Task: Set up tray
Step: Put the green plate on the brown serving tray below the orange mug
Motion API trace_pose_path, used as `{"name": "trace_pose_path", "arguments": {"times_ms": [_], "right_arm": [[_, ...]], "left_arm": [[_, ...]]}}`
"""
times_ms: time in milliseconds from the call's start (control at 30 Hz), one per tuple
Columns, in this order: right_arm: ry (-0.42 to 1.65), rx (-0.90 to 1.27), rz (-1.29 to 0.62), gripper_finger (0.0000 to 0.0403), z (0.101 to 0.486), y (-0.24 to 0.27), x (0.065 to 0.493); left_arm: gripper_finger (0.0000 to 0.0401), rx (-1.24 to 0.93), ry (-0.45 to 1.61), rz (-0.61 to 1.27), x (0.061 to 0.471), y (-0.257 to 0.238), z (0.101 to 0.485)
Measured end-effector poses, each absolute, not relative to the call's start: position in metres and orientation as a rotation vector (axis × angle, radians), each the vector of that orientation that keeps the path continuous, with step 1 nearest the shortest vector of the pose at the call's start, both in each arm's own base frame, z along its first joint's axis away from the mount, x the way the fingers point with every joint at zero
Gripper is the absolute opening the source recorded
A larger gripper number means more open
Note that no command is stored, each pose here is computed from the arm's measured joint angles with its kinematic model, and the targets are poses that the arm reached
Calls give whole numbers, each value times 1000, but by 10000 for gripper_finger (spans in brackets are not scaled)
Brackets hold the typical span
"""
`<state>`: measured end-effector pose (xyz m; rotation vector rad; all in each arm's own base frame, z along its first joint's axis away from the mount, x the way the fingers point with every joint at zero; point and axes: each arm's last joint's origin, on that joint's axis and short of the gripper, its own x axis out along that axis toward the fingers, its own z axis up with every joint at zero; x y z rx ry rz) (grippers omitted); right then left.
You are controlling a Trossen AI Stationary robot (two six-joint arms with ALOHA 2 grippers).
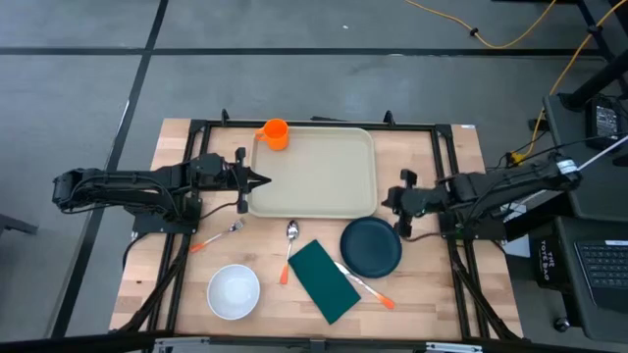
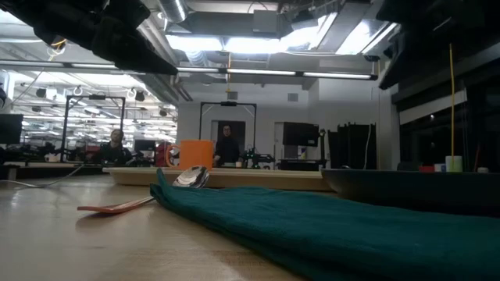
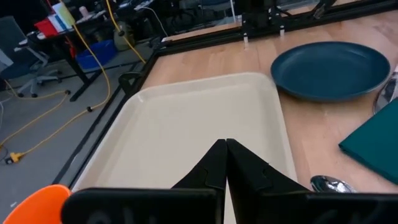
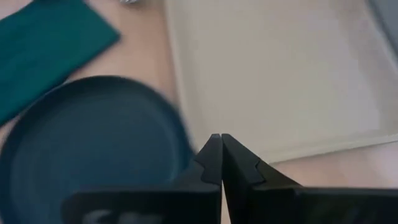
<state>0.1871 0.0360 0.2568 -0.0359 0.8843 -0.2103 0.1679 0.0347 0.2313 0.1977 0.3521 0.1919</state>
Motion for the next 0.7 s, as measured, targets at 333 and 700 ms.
{"name": "trace_pose_path", "arguments": {"times_ms": [333, 700], "right_arm": [[1101, 247, -370, 14, 261, 71, 182], [1149, 588, -576, 64, 241, 75, 171]], "left_arm": [[3, 175, 350, 195, 168, 35, 231], [3, 246, 355, 145, 168, 34, 231]]}}
